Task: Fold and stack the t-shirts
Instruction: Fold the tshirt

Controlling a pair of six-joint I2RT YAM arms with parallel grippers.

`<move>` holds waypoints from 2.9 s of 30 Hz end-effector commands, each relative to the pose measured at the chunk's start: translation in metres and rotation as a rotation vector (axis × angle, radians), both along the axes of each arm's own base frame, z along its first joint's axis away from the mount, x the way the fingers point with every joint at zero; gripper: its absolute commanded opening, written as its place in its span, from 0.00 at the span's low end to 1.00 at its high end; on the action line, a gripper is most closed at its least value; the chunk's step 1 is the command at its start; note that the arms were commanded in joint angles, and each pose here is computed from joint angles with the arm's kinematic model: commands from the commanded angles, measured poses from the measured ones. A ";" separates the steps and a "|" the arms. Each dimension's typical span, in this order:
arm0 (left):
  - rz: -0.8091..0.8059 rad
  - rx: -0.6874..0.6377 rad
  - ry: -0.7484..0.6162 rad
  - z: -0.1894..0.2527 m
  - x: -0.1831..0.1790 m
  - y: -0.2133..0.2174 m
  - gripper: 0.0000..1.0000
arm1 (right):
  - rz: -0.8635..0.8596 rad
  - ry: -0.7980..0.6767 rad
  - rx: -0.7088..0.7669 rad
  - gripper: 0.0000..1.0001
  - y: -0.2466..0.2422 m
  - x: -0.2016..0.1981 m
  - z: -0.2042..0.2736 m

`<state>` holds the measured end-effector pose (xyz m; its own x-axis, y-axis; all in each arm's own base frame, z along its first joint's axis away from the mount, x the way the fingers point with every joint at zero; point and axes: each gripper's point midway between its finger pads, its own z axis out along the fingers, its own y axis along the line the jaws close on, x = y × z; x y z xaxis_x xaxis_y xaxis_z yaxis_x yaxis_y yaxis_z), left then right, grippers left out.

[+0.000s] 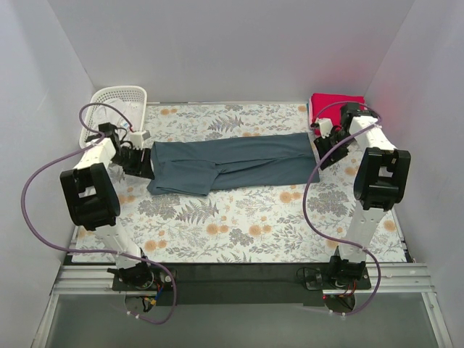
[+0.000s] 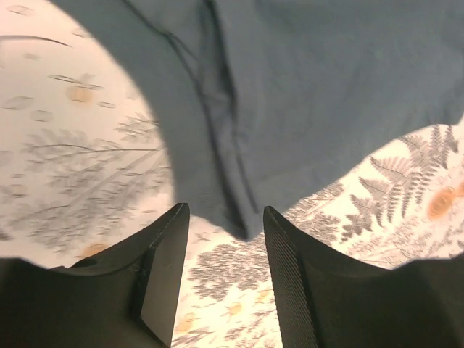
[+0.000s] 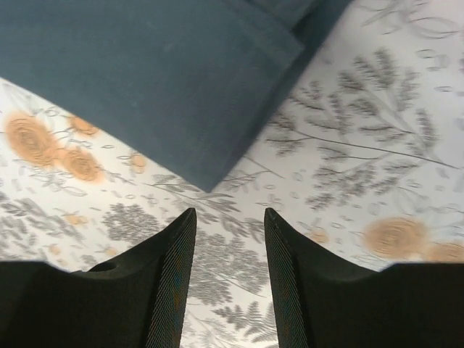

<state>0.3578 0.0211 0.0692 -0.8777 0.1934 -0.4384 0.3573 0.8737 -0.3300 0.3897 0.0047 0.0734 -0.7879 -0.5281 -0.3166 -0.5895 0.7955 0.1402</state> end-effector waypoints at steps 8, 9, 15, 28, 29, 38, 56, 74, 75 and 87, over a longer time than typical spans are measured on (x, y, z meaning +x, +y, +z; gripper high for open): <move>0.015 -0.066 0.010 -0.010 -0.025 -0.023 0.48 | -0.086 0.159 0.150 0.49 0.034 -0.029 -0.022; 0.014 -0.068 0.016 -0.011 -0.026 -0.023 0.48 | -0.092 0.172 0.139 0.49 0.033 -0.031 -0.028; 0.014 -0.067 0.032 -0.023 -0.034 -0.024 0.50 | -0.138 0.180 0.091 0.52 0.025 -0.032 -0.046; 0.012 -0.056 0.093 -0.031 -0.076 -0.025 0.00 | -0.134 0.211 0.043 0.01 0.002 -0.059 -0.052; 0.008 -0.053 0.094 -0.030 -0.080 -0.025 0.00 | -0.137 0.208 0.032 0.01 -0.004 -0.062 -0.051; -0.015 -0.084 0.130 -0.019 -0.116 -0.037 0.20 | -0.093 0.207 -0.052 0.28 -0.025 -0.084 -0.046; 0.121 -0.310 0.161 0.027 -0.100 -0.066 0.40 | 0.188 0.084 0.599 0.55 0.262 -0.117 0.074; 0.208 -0.238 0.309 -0.004 -0.099 -0.059 0.38 | 0.130 0.308 0.649 0.63 0.390 -0.198 -0.001; 0.206 -0.241 0.310 -0.004 -0.099 -0.059 0.38 | 0.122 0.322 0.642 0.63 0.390 -0.199 -0.006; 0.154 -0.207 0.336 0.001 -0.110 -0.059 0.40 | 0.076 0.404 0.665 0.66 0.413 -0.198 -0.025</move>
